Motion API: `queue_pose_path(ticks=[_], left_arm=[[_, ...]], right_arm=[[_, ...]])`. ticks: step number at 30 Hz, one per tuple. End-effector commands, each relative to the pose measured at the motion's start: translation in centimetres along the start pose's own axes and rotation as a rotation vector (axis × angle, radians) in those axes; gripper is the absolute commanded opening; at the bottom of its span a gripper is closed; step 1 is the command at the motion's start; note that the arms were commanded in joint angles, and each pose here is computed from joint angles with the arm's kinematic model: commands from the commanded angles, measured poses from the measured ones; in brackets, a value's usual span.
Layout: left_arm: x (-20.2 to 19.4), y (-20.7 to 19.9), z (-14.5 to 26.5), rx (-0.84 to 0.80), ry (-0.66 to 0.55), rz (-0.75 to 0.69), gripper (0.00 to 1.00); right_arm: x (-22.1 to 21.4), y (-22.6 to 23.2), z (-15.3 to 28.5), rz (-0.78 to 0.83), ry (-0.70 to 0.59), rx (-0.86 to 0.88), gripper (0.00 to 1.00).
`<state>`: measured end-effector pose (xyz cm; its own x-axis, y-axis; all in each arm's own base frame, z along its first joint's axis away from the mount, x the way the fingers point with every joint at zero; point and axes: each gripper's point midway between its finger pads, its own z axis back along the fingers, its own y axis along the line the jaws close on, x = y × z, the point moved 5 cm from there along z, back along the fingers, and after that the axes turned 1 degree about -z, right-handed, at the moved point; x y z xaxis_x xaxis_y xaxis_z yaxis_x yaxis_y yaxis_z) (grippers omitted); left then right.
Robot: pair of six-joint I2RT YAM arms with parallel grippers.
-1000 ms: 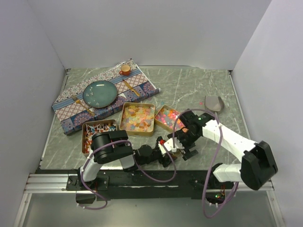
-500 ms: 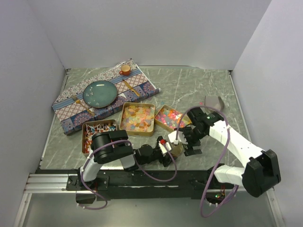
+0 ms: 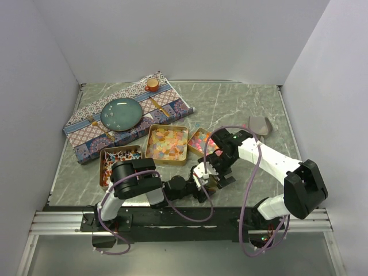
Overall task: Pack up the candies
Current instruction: Screw the bottle lid onto the packing bottle.
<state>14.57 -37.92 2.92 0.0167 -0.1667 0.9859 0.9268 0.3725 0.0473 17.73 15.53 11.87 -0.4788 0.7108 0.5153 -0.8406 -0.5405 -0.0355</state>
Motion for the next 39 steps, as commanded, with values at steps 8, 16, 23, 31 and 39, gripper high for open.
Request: queue_pose_path(ticks=[8, 16, 23, 31, 39], left_arm=[[-6.7, 0.9, 2.6, 0.039, 0.297, -0.048, 0.01], [-7.1, 1.2, 2.7, 0.076, 0.332, -0.028, 0.01], [-7.1, 1.2, 2.8, 0.062, 0.334, -0.033, 0.01], [-7.8, 0.6, 2.8, 0.030, 0.352, -0.032, 0.01], [-7.7, 0.6, 2.9, 0.035, 0.351, -0.032, 0.01]], right_arm=[[0.0, -0.8, -2.3, -0.057, 0.003, 0.074, 0.83], [0.6, 0.9, -3.5, -0.479, -0.062, -0.043, 0.52], [0.6, 0.7, 1.1, -0.514, -0.133, -0.252, 1.00], [1.4, -1.8, 7.1, -0.556, -0.284, -0.397, 0.88], [1.8, -0.7, 1.0, -0.488, -0.210, -0.194, 0.00]])
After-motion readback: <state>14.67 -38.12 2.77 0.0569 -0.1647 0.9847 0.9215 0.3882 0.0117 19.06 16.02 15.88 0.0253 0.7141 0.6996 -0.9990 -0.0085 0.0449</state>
